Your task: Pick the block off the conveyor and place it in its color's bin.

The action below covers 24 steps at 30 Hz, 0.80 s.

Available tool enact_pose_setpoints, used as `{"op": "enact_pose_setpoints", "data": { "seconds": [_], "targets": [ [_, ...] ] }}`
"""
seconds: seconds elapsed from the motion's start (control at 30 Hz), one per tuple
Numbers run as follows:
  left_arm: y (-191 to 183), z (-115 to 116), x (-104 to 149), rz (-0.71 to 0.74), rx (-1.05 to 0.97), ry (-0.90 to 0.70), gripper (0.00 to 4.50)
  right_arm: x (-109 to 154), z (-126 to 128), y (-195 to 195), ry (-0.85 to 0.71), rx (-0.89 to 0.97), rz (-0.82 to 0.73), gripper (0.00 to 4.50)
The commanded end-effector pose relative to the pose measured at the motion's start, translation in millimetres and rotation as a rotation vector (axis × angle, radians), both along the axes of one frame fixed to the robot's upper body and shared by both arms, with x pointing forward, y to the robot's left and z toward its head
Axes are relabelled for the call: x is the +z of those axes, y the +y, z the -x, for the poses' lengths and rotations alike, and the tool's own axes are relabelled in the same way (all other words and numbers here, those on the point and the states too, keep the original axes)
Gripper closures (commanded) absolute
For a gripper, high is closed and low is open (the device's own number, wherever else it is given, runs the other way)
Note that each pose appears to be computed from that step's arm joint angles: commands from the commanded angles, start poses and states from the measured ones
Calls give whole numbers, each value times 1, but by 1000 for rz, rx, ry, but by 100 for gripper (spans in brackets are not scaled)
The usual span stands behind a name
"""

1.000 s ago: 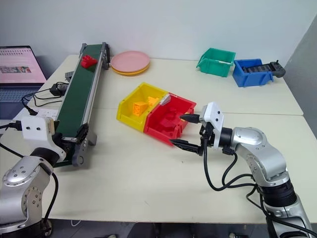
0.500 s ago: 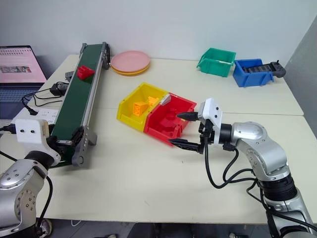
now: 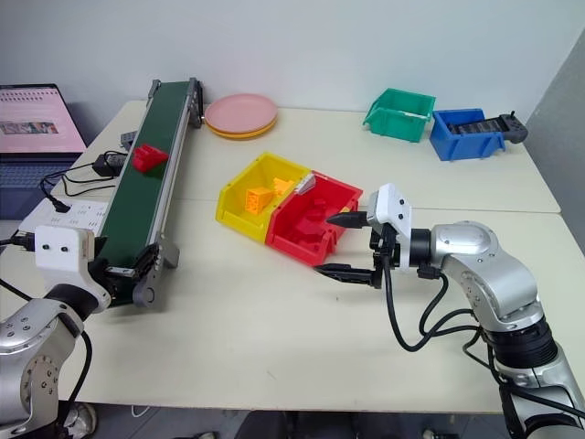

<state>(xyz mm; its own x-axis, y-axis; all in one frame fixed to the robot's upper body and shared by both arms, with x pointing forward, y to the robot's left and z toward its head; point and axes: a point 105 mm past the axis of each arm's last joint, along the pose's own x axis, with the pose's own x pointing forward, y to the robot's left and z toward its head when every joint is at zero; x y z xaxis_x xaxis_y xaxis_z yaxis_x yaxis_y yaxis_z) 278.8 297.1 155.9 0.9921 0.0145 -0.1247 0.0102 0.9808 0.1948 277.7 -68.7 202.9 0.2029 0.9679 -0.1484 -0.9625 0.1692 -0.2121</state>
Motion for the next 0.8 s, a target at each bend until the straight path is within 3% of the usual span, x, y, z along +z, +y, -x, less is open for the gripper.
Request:
{"op": "enact_pose_setpoints", "data": {
  "seconds": [0.03, 0.8],
  "targets": [
    [-3, -1, 14, -37, -18, -45, 2, 24, 13, 5, -50, 83, -58, 0],
    [30, 0, 13, 6, -1, 50, 2, 15, 14, 5, -66, 81, -7, 0]
  ]
}}
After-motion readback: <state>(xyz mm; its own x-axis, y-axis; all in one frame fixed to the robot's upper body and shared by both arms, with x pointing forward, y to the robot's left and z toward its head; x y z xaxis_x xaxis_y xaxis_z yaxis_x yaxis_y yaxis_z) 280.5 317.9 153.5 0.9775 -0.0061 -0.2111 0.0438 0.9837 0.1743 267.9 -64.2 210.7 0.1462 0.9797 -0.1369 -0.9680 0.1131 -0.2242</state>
